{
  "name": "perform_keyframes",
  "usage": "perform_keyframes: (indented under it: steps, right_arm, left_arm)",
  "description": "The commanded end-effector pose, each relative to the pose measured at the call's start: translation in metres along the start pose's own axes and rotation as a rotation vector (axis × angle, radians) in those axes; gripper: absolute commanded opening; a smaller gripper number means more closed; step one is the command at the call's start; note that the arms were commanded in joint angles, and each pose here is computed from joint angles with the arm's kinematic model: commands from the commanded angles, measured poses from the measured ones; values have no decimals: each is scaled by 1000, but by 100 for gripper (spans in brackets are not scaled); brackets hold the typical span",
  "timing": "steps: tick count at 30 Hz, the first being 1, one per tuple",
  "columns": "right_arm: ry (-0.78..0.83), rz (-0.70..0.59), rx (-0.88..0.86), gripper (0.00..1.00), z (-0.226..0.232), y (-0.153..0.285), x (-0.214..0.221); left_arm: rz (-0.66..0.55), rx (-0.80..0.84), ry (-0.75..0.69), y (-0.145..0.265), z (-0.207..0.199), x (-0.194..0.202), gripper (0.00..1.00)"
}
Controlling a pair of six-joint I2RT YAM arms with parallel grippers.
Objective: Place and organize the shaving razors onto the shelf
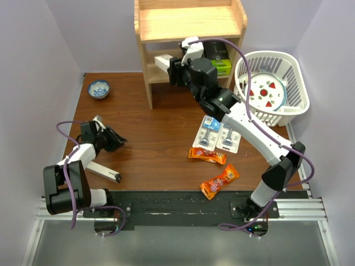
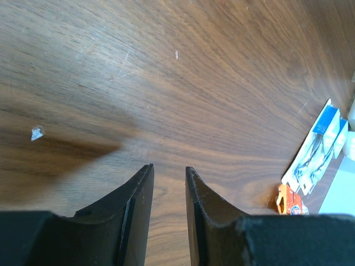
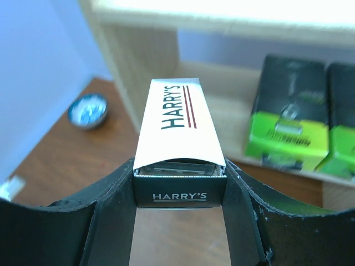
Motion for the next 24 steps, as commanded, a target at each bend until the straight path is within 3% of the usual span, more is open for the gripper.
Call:
perform_keyframes:
  steps: [1, 10, 18, 24]
  right_arm:
    - [-19, -140, 153, 0, -14, -19, -33]
    - [-25, -88, 191, 0, -6, -47, -7]
    - [24, -60, 374, 0, -7, -66, 24]
    - [40, -32, 409, 0, 2, -82, 48]
  left_arm:
    - [-34, 16, -38, -1, -4, -11, 34]
    - [-31, 34, -24, -1, -3, -6, 35]
    - [-31, 40, -14, 3, 0, 1, 36]
    - [-35, 42, -15, 5, 2, 5, 37]
Point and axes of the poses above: each gripper's point midway between its finger pads, its own y axis back along the fingers, its own z axis along the line the jaws close on, x = y × z, the point moved 6 cm from there along y, back along the fingers, and after that the axes turned 8 degrees about y, right-handed, at the moved point
